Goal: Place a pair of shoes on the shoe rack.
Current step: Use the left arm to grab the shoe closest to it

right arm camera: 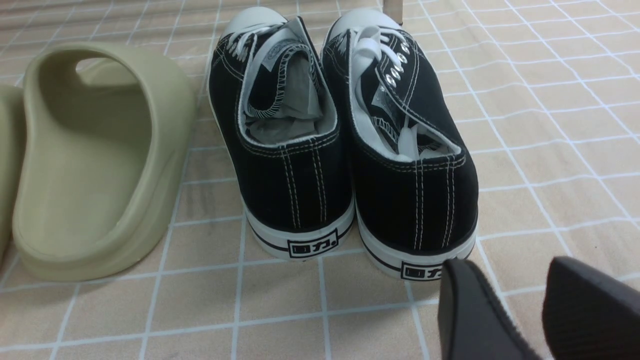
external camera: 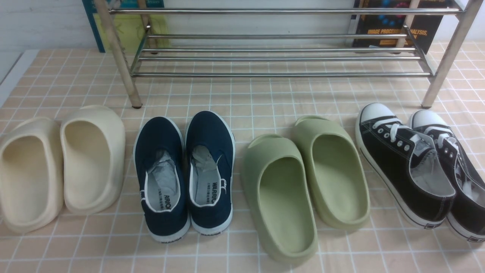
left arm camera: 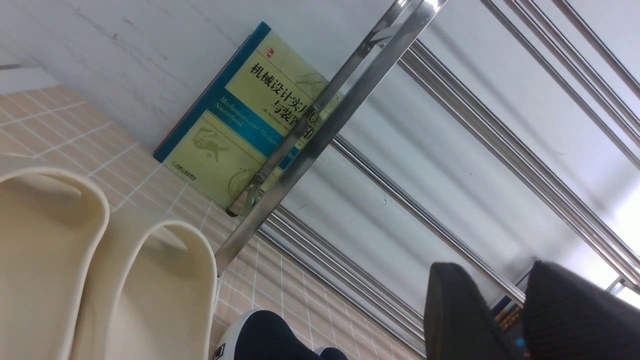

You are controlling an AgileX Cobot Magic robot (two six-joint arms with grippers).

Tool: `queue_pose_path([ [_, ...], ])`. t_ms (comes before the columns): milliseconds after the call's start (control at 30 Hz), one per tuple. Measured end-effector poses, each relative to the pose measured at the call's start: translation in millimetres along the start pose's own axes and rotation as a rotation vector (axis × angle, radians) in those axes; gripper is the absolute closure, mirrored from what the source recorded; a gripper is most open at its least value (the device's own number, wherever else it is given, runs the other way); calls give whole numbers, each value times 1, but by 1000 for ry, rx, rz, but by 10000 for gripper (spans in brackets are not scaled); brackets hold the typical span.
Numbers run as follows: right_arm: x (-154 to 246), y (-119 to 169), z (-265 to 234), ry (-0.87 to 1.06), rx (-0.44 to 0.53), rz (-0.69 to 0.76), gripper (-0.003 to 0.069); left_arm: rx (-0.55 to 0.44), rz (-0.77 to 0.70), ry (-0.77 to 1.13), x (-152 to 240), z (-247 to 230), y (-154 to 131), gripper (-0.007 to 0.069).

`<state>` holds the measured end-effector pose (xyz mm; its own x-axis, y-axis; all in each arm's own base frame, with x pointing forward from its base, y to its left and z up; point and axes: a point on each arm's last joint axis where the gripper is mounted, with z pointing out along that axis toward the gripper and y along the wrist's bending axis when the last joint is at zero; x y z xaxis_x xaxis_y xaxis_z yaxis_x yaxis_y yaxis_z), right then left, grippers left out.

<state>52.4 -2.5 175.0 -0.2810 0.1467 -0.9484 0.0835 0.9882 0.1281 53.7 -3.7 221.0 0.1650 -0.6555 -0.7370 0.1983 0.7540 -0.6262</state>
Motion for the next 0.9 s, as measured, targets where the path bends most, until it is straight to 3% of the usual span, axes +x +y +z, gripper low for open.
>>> queue_pose_path([
  [300,0,0,0,0,0,0,421,8,-17,-7,-1,0,-1,386],
  [500,0,0,0,0,0,0,421,113,-102,-83,-9,-1,-10,386],
  [567,0,0,0,0,0,0,421,104,-102,-76,-14,0,-15,390],
  [667,0,0,0,0,0,0,421,-7,-20,-35,-38,0,-30,443],
  [733,0,0,0,0,0,-1,421,-135,81,-13,-61,-5,-40,495],
  [767,0,0,0,0,0,-1,421,-141,91,-21,-67,-6,-44,501],
  [900,0,0,0,0,0,-1,421,-540,370,157,-116,-10,-56,615],
])
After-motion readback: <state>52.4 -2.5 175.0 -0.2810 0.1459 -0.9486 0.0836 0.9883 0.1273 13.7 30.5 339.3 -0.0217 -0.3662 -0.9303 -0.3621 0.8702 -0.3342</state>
